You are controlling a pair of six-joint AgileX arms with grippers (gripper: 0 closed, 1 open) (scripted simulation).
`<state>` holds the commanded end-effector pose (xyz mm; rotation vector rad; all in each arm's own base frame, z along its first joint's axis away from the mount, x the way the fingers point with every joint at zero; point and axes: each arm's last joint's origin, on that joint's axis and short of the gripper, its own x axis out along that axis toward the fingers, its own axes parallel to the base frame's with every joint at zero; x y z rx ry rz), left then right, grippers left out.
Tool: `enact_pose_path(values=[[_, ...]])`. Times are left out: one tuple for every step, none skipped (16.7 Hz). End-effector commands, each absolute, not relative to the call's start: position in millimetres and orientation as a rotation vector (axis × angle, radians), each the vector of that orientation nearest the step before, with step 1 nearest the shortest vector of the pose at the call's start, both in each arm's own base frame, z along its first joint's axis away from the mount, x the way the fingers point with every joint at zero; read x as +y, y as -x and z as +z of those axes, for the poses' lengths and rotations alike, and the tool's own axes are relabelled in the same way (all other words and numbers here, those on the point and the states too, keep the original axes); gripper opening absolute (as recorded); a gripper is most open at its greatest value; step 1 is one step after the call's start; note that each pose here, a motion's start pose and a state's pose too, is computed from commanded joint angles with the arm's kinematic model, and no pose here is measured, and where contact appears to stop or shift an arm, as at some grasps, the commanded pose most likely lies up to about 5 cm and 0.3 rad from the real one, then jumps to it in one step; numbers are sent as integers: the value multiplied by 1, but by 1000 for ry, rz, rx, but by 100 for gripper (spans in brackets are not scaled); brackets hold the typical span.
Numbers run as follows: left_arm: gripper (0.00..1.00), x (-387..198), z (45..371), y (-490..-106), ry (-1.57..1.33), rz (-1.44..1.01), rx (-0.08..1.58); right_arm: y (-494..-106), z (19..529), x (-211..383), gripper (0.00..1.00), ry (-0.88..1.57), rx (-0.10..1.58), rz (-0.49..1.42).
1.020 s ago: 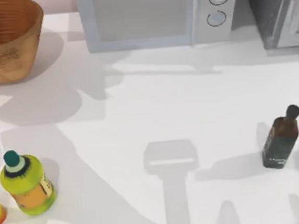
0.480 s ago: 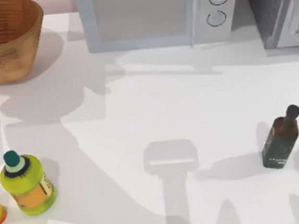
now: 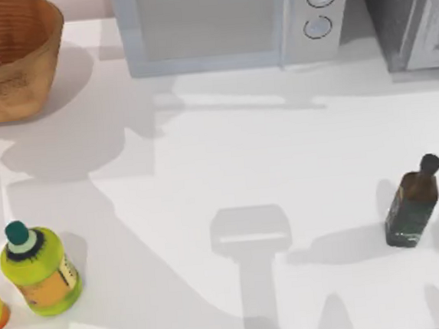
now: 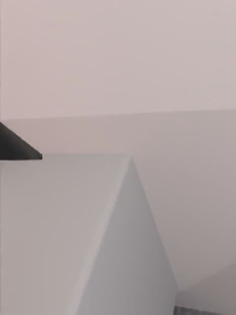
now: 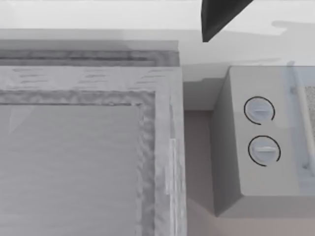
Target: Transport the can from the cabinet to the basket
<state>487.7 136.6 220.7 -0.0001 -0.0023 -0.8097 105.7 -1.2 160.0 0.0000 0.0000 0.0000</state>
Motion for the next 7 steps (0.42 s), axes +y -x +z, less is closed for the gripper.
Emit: enact_pose_path(values=[[98, 137, 221, -488, 0, -810, -2, -106, 160, -1, 100, 0, 0, 0], [100, 137, 221, -488, 0, -810, -2, -106, 160, -1, 100, 0, 0, 0], [100, 137, 221, -488, 0, -810, -2, -106, 160, -1, 100, 0, 0, 0], [100, 137, 221, -488, 0, -810, -2, -106, 160, -1, 100, 0, 0, 0], [100, 137, 221, -488, 0, -810, -2, -106, 160, -1, 100, 0, 0, 0], [100, 137, 221, -488, 0, -810, -2, -106, 160, -1, 100, 0, 0, 0], [100, 137, 221, -488, 0, -810, -2, -106, 160, -1, 100, 0, 0, 0]])
